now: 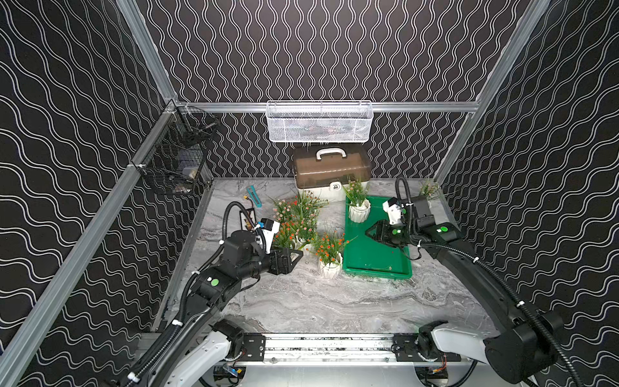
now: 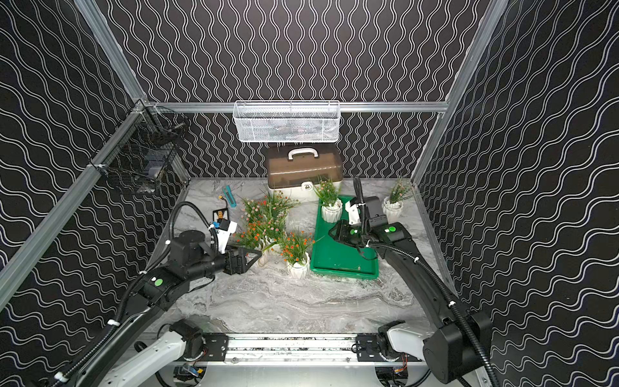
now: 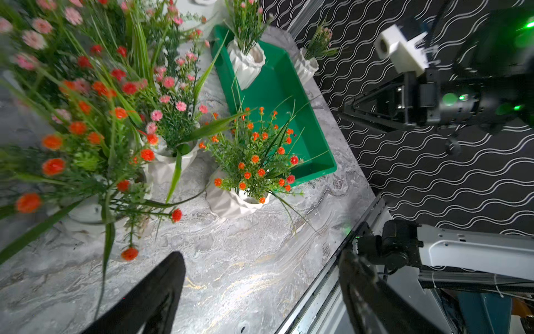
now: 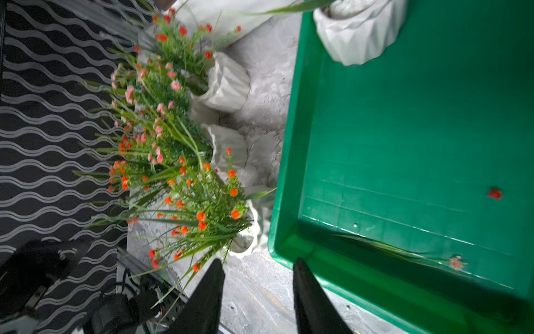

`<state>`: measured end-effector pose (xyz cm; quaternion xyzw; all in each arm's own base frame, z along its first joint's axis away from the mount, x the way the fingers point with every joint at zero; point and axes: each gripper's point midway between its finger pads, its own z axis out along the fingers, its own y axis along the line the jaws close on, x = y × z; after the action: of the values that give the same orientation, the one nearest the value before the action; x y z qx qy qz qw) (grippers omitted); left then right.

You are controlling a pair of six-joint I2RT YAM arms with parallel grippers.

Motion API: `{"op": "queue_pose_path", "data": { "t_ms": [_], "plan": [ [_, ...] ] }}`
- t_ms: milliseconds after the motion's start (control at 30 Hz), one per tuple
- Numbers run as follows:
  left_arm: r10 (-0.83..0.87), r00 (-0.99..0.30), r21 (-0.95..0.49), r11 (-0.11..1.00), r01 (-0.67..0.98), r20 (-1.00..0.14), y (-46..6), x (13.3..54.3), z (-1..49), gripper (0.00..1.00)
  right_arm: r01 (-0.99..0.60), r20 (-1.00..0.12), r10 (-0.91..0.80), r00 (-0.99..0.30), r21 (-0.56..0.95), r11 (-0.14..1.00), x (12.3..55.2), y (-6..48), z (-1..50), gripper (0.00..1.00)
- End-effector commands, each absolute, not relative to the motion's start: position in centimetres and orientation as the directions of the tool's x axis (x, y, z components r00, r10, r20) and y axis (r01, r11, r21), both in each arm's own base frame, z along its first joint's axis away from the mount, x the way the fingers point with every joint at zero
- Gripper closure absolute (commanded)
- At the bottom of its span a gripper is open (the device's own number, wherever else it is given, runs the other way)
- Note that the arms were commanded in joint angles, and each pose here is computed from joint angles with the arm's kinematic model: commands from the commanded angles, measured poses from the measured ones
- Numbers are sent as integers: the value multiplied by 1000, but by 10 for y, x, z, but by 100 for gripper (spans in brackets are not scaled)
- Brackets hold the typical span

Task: Put the potted gypsophila into the storage box
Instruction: Pick up the baby's breath potted plant from the center of the board.

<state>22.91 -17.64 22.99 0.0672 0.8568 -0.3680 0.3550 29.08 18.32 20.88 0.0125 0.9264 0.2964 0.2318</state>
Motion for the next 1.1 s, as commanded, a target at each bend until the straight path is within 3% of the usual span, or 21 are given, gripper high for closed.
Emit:
{"op": "queue_pose_path", "data": {
  "t_ms": [0,533,1067],
  "plan": [
    [-123,-751,-580,719,383,-648,-188,229,221,14,-142,-394,90,-915,521,842,274,200,193,60],
    [-82,-692,-499,753,429,-718,-231,233,197,14,-137,-272,7,-962,506,852,253,224,139,66],
    [-84,-630,-474,736,483,-772,-232,236,198,13,-139,-254,0,-967,529,837,257,235,124,66]
  ]
}}
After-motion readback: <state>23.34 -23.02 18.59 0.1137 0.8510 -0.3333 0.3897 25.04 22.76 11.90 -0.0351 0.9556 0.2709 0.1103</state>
